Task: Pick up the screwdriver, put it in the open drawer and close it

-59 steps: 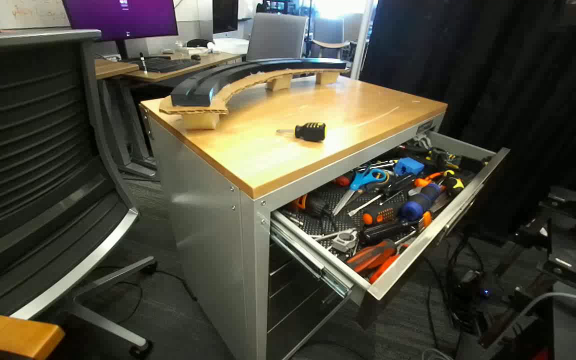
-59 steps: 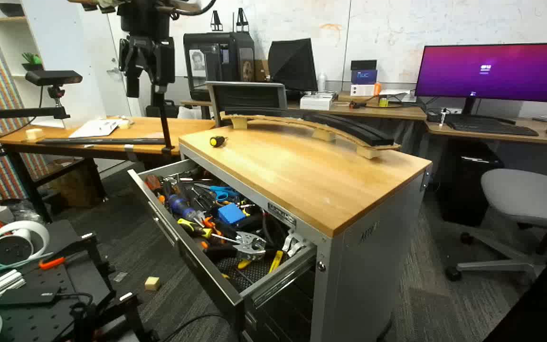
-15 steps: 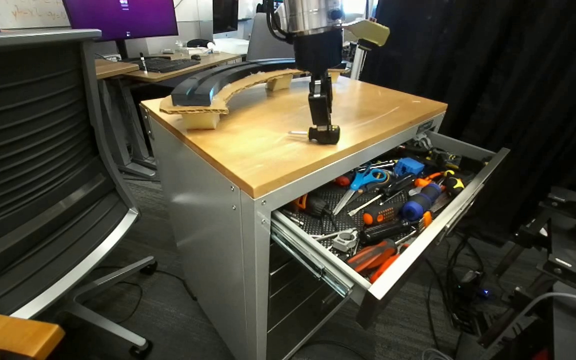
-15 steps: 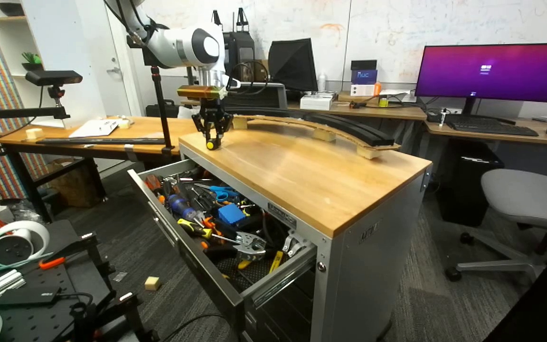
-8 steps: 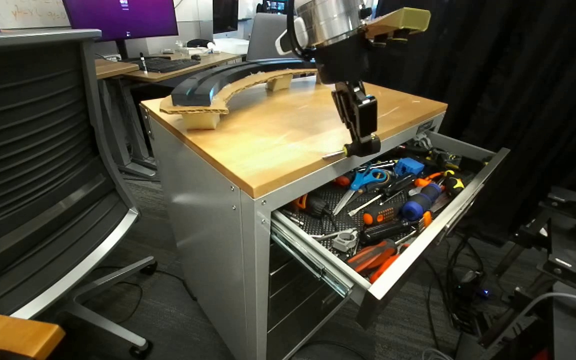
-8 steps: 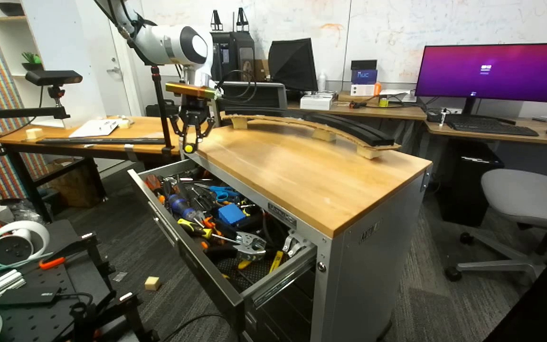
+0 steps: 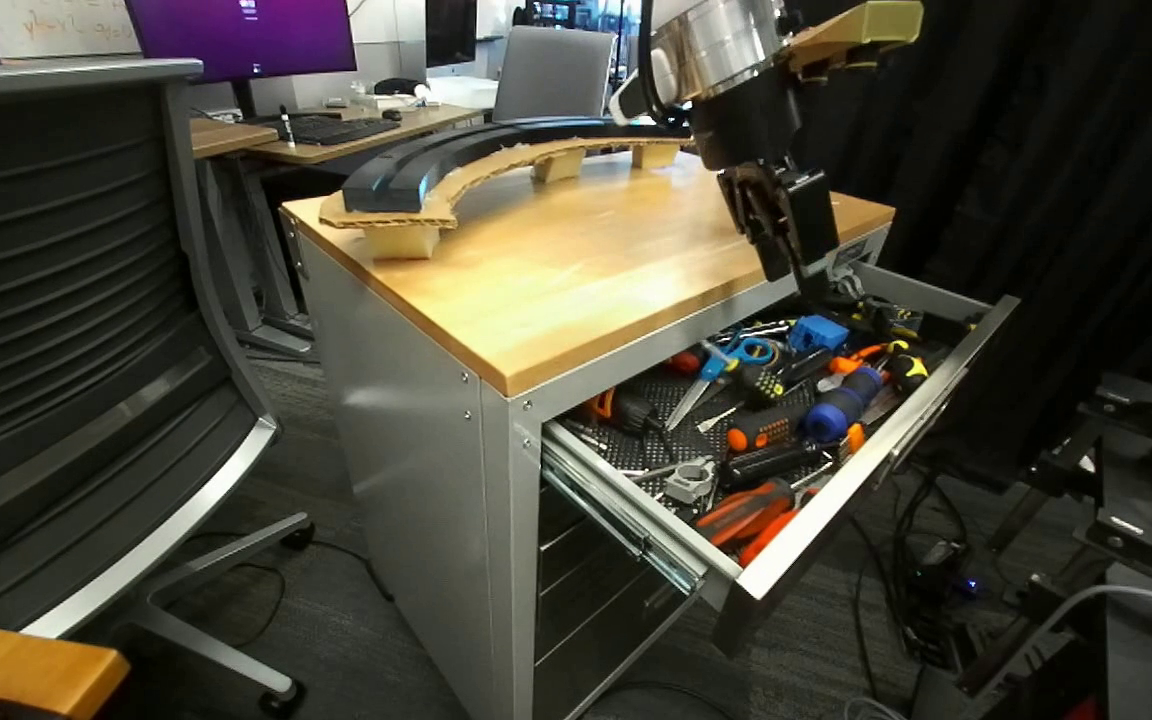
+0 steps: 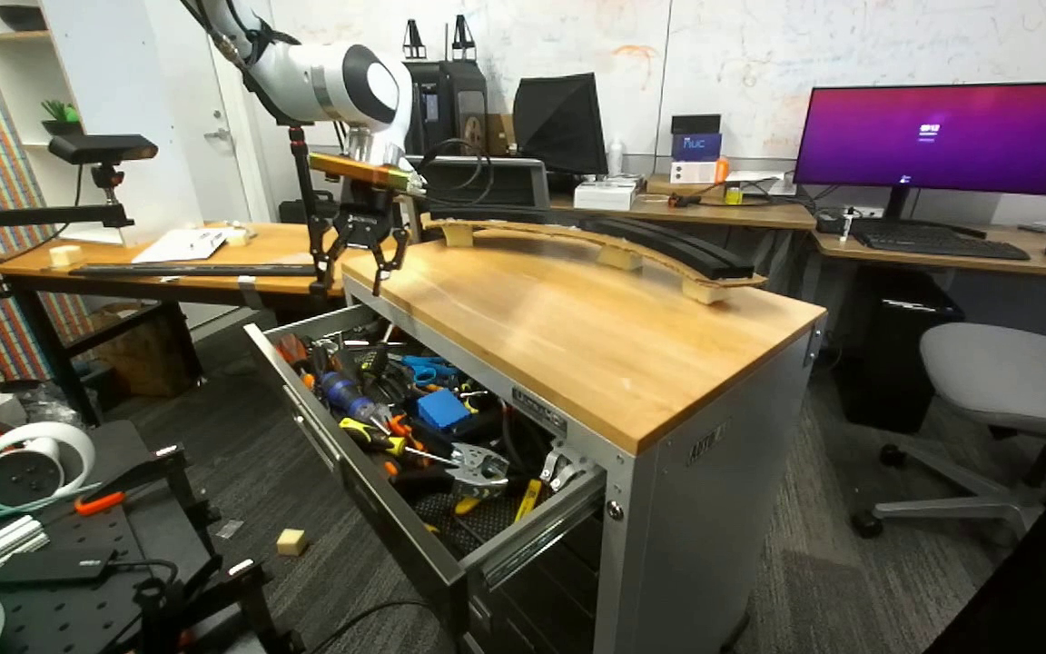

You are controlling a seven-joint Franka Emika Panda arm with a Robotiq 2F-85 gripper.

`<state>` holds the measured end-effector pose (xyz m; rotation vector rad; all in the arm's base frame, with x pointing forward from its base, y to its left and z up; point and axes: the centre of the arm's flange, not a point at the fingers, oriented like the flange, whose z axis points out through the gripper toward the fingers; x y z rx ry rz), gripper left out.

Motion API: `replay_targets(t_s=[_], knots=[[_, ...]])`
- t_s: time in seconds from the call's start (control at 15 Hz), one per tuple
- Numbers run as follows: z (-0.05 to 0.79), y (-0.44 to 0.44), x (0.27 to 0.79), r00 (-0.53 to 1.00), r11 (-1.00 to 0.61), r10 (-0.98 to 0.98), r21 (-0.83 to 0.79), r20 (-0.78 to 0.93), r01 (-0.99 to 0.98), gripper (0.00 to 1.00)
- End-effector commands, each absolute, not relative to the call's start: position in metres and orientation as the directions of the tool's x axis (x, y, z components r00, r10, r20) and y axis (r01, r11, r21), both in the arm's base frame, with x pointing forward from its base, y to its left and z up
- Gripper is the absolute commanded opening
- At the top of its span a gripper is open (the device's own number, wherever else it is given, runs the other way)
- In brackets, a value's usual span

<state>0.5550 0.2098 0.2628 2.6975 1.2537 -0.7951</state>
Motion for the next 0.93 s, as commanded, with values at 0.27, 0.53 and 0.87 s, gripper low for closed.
replay_targets(t_s=[0.27, 0.53, 0.87], knots=[[0.225, 0.108, 0.462, 0.751, -0.912, 0.395, -0.126, -0.529, 0.391, 1.0], [0.211, 0.081, 0.406, 0.796, -0.975, 0.221, -0.153, -0.563, 0.163, 1.0], [0.176, 0.072, 0.389, 0.839, -0.988, -0.001, -0.128, -0.545, -0.085, 0.58]])
